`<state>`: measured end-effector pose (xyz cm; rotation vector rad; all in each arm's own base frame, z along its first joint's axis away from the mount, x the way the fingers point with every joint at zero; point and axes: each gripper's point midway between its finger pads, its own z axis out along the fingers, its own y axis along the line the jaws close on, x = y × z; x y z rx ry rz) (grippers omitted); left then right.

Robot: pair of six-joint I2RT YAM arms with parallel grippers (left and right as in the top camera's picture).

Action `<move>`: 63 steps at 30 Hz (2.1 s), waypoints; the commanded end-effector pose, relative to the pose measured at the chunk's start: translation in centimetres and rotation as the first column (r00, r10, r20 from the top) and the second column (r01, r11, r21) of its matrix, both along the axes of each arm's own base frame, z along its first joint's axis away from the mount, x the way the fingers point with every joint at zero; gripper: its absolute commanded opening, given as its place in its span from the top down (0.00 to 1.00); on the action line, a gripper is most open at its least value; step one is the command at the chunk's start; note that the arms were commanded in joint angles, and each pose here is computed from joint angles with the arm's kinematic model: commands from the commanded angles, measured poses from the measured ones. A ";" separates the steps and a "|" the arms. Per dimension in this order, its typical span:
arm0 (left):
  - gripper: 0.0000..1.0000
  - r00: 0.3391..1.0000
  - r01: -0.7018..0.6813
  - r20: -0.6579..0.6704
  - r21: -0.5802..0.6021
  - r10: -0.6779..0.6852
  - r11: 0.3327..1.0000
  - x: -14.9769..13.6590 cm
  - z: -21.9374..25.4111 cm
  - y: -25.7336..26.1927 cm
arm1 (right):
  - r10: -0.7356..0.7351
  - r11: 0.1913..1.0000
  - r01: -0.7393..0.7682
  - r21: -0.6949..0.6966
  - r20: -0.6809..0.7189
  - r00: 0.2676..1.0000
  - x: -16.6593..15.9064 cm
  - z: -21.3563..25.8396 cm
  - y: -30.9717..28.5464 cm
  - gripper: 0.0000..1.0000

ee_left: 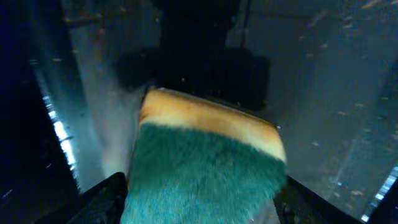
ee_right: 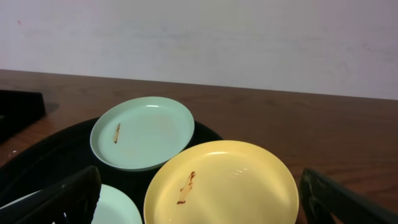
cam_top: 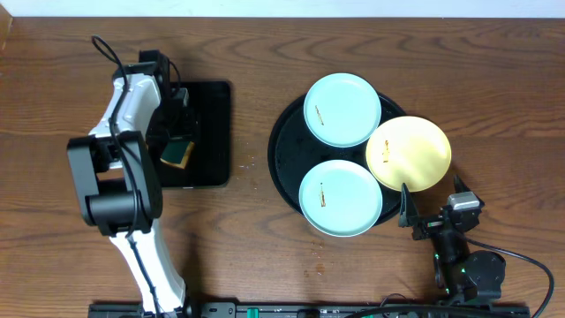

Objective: Clean dirty plates on tray and stack at the side
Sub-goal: 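Lower the left gripper and grasp the sponge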

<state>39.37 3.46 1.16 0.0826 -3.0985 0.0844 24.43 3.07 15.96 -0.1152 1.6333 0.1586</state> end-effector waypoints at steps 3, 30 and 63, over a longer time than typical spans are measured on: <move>0.34 1.000 0.011 -0.012 -0.036 -0.011 0.999 -0.1 -0.5 -0.6 | -0.011 1.000 0.011 0.014 -0.004 1.000 0.0 -0.1 -0.2 0.01; 0.18 0.992 -0.091 -0.103 -0.168 0.074 0.982 -2.2 0.8 -3.1 | -0.011 1.000 0.011 0.014 -0.004 1.000 0.0 -0.1 -0.2 0.01; 0.07 0.993 -0.075 0.082 -0.085 0.082 0.994 1.4 1.7 -1.8 | -0.011 1.000 0.011 0.014 -0.004 1.000 0.0 -0.1 -0.2 0.01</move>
